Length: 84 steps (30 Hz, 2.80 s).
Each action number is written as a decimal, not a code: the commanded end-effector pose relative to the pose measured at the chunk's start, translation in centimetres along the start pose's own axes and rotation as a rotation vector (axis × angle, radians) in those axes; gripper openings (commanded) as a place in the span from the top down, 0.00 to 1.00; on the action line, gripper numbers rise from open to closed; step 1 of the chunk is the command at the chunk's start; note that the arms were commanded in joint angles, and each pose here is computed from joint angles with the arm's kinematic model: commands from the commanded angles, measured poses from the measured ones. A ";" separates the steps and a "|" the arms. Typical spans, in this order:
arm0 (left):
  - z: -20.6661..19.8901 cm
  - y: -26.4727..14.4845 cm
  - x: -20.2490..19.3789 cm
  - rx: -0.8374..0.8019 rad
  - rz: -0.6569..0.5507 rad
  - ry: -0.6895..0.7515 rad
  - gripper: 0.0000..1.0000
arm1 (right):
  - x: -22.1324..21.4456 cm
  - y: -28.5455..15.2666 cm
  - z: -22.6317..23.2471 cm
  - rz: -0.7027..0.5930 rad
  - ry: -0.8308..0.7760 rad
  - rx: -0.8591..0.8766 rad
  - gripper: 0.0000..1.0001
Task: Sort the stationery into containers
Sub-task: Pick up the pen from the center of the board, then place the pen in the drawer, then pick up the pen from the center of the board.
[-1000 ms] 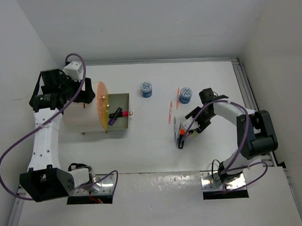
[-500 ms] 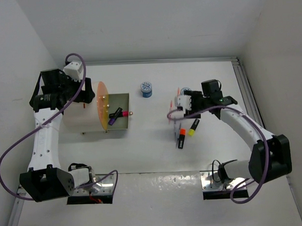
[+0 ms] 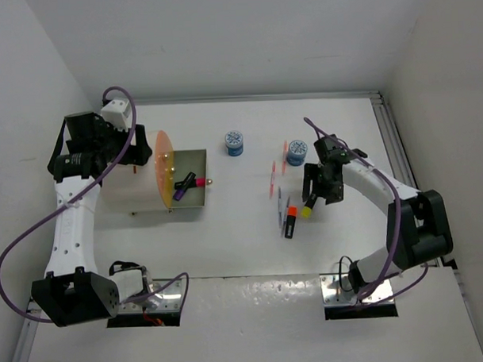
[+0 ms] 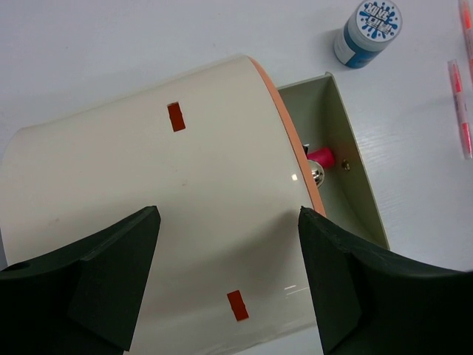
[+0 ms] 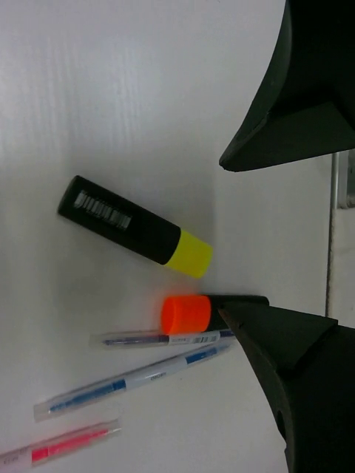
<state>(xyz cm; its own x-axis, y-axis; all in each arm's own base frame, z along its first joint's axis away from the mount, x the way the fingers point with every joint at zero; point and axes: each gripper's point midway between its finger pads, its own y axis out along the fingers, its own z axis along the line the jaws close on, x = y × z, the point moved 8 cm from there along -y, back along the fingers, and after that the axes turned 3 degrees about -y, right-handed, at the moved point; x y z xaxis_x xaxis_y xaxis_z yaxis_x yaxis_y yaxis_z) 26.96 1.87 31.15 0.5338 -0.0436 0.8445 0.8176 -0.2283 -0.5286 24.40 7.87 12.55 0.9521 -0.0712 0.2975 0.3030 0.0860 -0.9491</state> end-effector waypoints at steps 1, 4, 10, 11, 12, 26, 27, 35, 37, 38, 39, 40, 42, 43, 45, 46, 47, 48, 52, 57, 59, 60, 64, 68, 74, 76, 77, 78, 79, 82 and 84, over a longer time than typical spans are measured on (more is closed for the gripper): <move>0.0 -0.8 -0.6 0.022 0.003 -0.024 0.18 | 0.1 0.3 0.5 -0.023 0.198 -0.061 0.30; -0.1 -0.9 -0.6 0.021 0.000 -0.023 0.18 | -0.1 1.6 0.1 0.003 0.230 -0.092 0.30; 0.0 -1.0 -0.6 0.029 0.001 -0.024 0.19 | 0.2 3.9 0.0 0.064 0.263 -0.074 0.32; 0.0 -1.0 -0.6 0.030 0.001 -0.023 0.18 | 0.3 4.2 -0.2 0.072 0.272 -0.074 0.33; 0.0 -0.9 -0.6 0.030 0.005 -0.025 0.18 | 0.6 4.3 0.0 0.074 0.281 -0.048 0.34; 0.2 -0.6 -0.8 0.030 0.019 -0.016 0.19 | 4.3 2.1 2.1 0.002 0.091 0.126 1.00; 0.2 -0.6 -0.7 0.029 0.016 -0.016 0.19 | 5.1 1.4 2.9 -0.027 0.067 0.150 1.00; 0.2 -0.2 -1.0 0.027 0.017 -0.028 0.19 | 9.6 -6.5 17.0 -0.261 -0.200 0.529 1.00; 0.2 -0.2 -1.0 0.025 0.012 -0.027 0.19 | 9.1 -7.5 20.5 -0.265 -0.246 0.599 1.00; 0.2 -0.1 -1.0 0.025 0.011 -0.030 0.18 | 9.7 -8.7 22.0 -0.282 -0.230 0.634 1.00; 0.2 0.0 -1.0 0.023 0.008 -0.030 0.19 | 9.5 -7.5 23.4 -0.252 -0.227 0.639 1.00; 0.3 0.1 -1.0 0.024 0.005 -0.036 0.19 | 9.5 -8.0 25.2 -0.266 -0.233 0.677 1.00; 0.2 0.3 -1.2 0.012 0.006 -0.045 0.18 | 9.2 -6.2 27.5 -0.216 -0.181 0.693 1.00; 0.1 0.4 -1.2 0.006 0.007 -0.044 0.19 | 8.6 -5.9 28.7 -0.194 -0.180 0.706 1.00; 0.1 0.5 -1.3 -0.003 0.011 -0.052 0.18 | 9.0 -6.0 30.6 -0.196 -0.161 0.742 1.00; 0.1 0.5 -1.3 -0.001 0.011 -0.052 0.19 | 8.7 -5.3 31.8 -0.193 -0.169 0.751 1.00; 0.1 0.5 -1.3 0.001 0.010 -0.048 0.19 | 8.6 -5.0 32.3 -0.200 -0.164 0.740 1.00; 0.1 0.4 -1.2 0.001 0.007 -0.041 0.18 | 8.4 -4.6 32.7 -0.202 -0.163 0.739 1.00; 0.2 0.1 -1.1 0.015 0.002 -0.028 0.19 | 7.5 -2.6 33.8 -0.169 -0.163 0.731 0.67; 0.1 -0.2 -1.1 0.016 -0.002 -0.029 0.19 | 8.0 -4.5 33.0 -0.193 -0.209 0.754 0.39; 0.1 -0.2 -1.1 0.016 -0.005 -0.030 0.19 | 9.2 -6.7 31.1 -0.240 -0.224 0.747 0.39; 0.0 -0.3 -1.0 0.015 -0.010 -0.030 0.18 | 9.8 -7.1 29.3 -0.246 -0.206 0.710 0.40; 0.0 -0.4 -1.2 0.015 -0.008 -0.026 0.19 | 9.0 -6.6 21.4 -0.259 -0.340 0.548 0.43; -0.1 -0.6 -1.2 0.005 -0.014 0.004 0.18 | 5.7 -5.5 13.5 -0.200 -0.719 0.478 0.51; -0.4 -0.8 -1.2 -0.037 -0.017 0.050 0.18 | 2.7 -2.3 4.6 -0.070 -1.181 0.421 0.58; -0.4 -0.8 -1.2 -0.028 -0.013 0.042 0.18 | 3.0 -2.2 4.2 0.004 -1.008 0.353 0.61; -0.4 -0.8 -1.2 -0.024 -0.008 0.036 0.18 | 2.5 -2.3 3.7 0.067 -0.950 0.348 0.59; -0.3 -0.8 -1.3 -0.017 -0.004 0.036 0.18 | 1.9 -2.2 3.7 0.088 -0.909 0.361 0.55; -0.2 -0.8 -1.4 -0.012 -0.002 0.034 0.18 | 1.7 -2.0 3.9 0.044 -0.910 0.386 0.55; -0.3 -0.9 -1.5 -0.012 -0.002 0.045 0.18 | -0.6 -1.6 3.2 -0.094 -1.118 0.419 0.52; -0.5 -1.0 -1.4 -0.034 -0.008 0.062 0.17 | -2.1 -1.3 2.4 -0.150 -1.376 0.493 0.50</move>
<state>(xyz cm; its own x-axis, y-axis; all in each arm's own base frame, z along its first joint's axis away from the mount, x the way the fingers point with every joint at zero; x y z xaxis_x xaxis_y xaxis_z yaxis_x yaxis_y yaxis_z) 26.26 1.74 30.79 0.4991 -0.0915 0.8617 0.8268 -0.2472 -0.5052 22.63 10.05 12.68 0.4655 0.7916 0.3957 0.0934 0.4007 -0.9115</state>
